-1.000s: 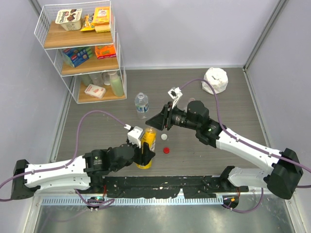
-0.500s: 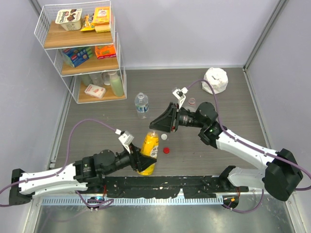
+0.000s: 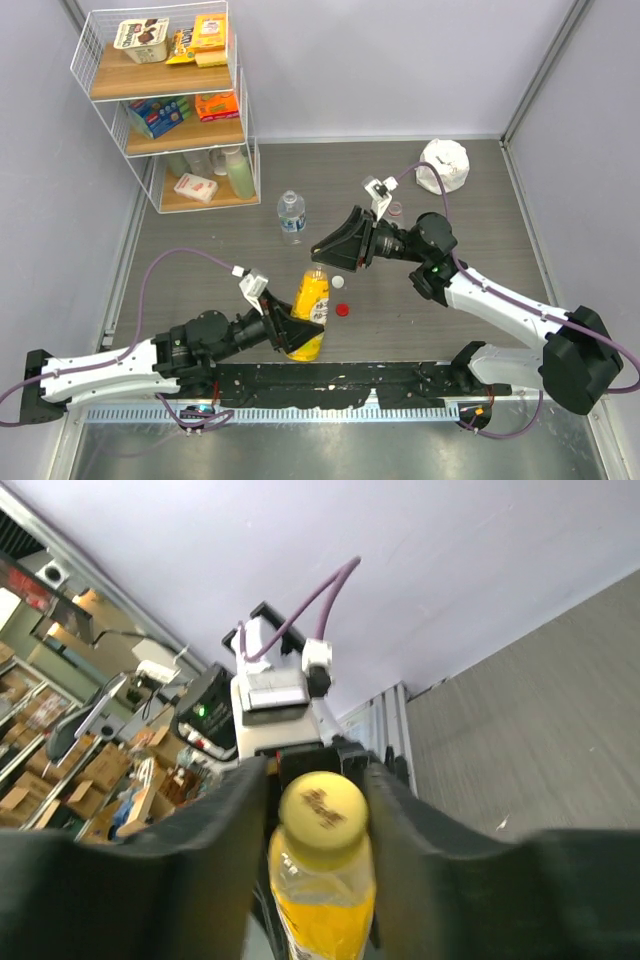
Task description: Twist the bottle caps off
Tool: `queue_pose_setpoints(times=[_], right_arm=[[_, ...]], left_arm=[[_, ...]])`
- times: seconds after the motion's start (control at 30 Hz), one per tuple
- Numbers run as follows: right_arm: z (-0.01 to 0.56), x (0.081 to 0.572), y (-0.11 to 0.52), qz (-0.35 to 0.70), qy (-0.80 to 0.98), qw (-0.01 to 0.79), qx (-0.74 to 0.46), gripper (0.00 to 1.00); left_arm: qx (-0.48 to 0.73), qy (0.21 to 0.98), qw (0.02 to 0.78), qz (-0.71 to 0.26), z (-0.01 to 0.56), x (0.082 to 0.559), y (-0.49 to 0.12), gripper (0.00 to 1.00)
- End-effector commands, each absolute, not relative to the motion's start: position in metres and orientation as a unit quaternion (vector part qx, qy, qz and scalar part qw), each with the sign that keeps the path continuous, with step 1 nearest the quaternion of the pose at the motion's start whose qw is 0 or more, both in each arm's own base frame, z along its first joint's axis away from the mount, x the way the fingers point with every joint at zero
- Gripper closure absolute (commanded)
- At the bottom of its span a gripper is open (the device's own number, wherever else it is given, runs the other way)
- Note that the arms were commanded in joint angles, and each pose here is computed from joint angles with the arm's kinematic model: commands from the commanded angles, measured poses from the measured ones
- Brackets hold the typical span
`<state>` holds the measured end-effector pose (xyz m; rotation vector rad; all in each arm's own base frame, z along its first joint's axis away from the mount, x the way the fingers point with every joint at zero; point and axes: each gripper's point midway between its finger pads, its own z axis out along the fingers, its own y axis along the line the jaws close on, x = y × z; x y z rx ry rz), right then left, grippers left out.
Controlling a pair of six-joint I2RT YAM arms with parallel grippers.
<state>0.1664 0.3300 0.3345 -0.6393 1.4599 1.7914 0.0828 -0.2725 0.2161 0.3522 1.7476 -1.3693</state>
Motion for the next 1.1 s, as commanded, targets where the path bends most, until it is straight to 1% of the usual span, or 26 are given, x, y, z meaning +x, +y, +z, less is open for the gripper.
queue_pose_setpoints(times=[0.0,0.03,0.07,0.1,0.13,0.17,0.27,0.3,0.33,0.43,0.63,0.73,0.87,1.07], right_arm=[[0.389,0.181,0.311,0.694,0.5,0.466,-0.226,0.41],[0.388,0.184,0.31,0.689,0.511,0.466,-0.218,0.27],[0.39,0.19,0.308,0.679,0.513,0.482,-0.208,0.21],[0.386,0.195,0.307,0.67,0.53,0.481,-0.196,0.12],[0.387,0.203,0.305,0.656,0.536,0.499,-0.184,0.08],[0.381,0.208,0.305,0.644,0.556,0.496,-0.174,0.04],[0.377,0.229,0.301,0.602,0.594,0.514,-0.142,0.04],[0.366,0.233,0.301,0.588,0.619,0.503,-0.134,0.03],[0.369,0.241,0.298,0.576,0.625,0.513,-0.121,0.03],[0.346,0.26,0.291,0.521,0.684,0.504,-0.082,0.03],[0.307,0.275,0.295,0.447,0.762,0.465,-0.051,0.04],[0.287,0.275,0.304,0.416,0.794,0.439,-0.058,0.04],[0.269,0.277,0.308,0.405,0.809,0.423,-0.05,0.06],[0.251,0.271,0.314,0.421,0.813,0.399,-0.042,0.11]], left_arm=[[0.133,0.742,0.417,-0.508,0.187,0.089,-0.271,1.0],[0.135,0.745,0.416,-0.504,0.186,0.09,-0.271,1.0],[0.139,0.748,0.414,-0.499,0.184,0.089,-0.272,1.0],[0.14,0.751,0.413,-0.495,0.184,0.09,-0.272,1.0],[0.143,0.754,0.414,-0.49,0.183,0.091,-0.273,1.0],[0.145,0.758,0.413,-0.484,0.181,0.092,-0.273,1.0],[0.149,0.771,0.413,-0.461,0.176,0.095,-0.273,1.0],[0.149,0.776,0.413,-0.453,0.174,0.097,-0.273,1.0],[0.15,0.781,0.414,-0.443,0.172,0.099,-0.272,1.0],[0.151,0.796,0.417,-0.413,0.166,0.105,-0.271,1.0],[0.14,0.834,0.436,-0.309,0.149,0.128,-0.258,1.0],[0.137,0.849,0.442,-0.255,0.142,0.138,-0.252,1.0],[0.132,0.86,0.449,-0.205,0.143,0.149,-0.249,1.0],[0.12,0.864,0.466,-0.147,0.146,0.162,-0.242,1.0]])
